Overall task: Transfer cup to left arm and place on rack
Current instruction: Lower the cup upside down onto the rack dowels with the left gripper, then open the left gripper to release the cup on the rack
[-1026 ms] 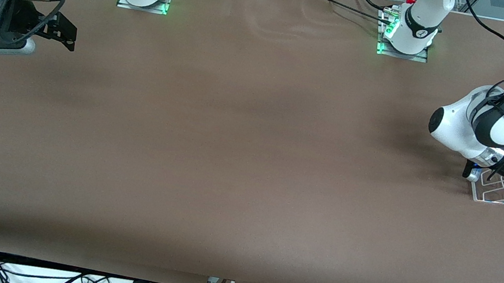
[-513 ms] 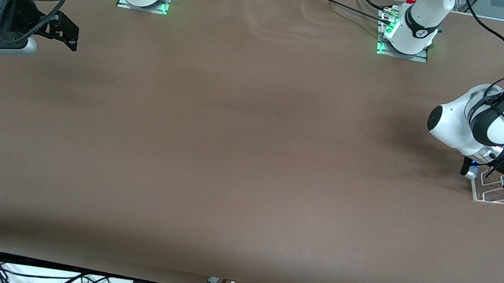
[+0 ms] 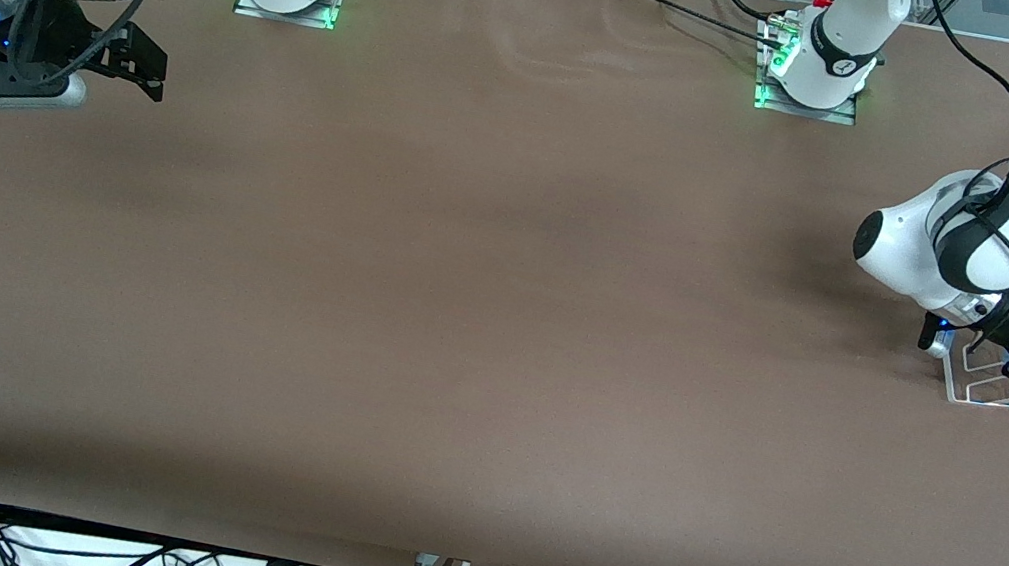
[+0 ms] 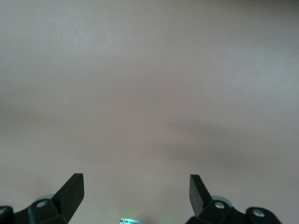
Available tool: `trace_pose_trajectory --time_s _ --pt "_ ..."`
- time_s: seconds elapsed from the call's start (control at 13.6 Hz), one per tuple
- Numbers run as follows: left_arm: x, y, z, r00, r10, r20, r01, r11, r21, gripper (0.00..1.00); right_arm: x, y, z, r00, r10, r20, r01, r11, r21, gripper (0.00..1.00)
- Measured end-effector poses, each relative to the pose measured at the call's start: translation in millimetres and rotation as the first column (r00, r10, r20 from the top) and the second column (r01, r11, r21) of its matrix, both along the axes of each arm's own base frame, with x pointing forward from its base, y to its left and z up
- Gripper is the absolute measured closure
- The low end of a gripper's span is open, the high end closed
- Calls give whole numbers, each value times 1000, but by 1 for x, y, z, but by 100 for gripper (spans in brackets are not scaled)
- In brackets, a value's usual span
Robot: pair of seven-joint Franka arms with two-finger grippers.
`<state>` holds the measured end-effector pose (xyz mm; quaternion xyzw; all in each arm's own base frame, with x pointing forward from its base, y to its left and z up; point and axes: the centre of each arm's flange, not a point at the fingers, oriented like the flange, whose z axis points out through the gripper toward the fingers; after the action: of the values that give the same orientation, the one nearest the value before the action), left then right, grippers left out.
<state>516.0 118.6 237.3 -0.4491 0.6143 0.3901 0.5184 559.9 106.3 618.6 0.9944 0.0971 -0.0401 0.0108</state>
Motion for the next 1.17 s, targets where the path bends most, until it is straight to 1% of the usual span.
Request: trace_pose_trajectory --time_s 0.22,0.44,0.51,0.66,0.95,1.03,1.17 --pt "0 1 -8 1000 -17 3 17 1000 5 25 0 0 0 1000 0 0 0 1000 0 0" --pt "-3 7 -14 1000 -7 11 7 1000 -3 25 0 0 0 1000 0 0 0 1000 0 0" --pt "-3 8 -14 1000 -5 15 5 1000 -4 19 0 0 0 1000 0 0 0 1000 0 0" --pt "-2 8 -13 1000 -3 22 3 1000 -4 1 0 0 0 1000 0 0 0 1000 0 0" --pt "7 6 -6 999 -5 47 6 1000 -7 0 0 0 0 1000 0 0 0 1000 0 0" --pt "11 1 -2 998 5 64 -3 1000 -23 0 0 0 0 1000 0 0 0 1000 0 0" --pt "24 -20 10 993 53 105 -43 995 -90 0 0 0 0 1000 0 0 0 1000 0 0"
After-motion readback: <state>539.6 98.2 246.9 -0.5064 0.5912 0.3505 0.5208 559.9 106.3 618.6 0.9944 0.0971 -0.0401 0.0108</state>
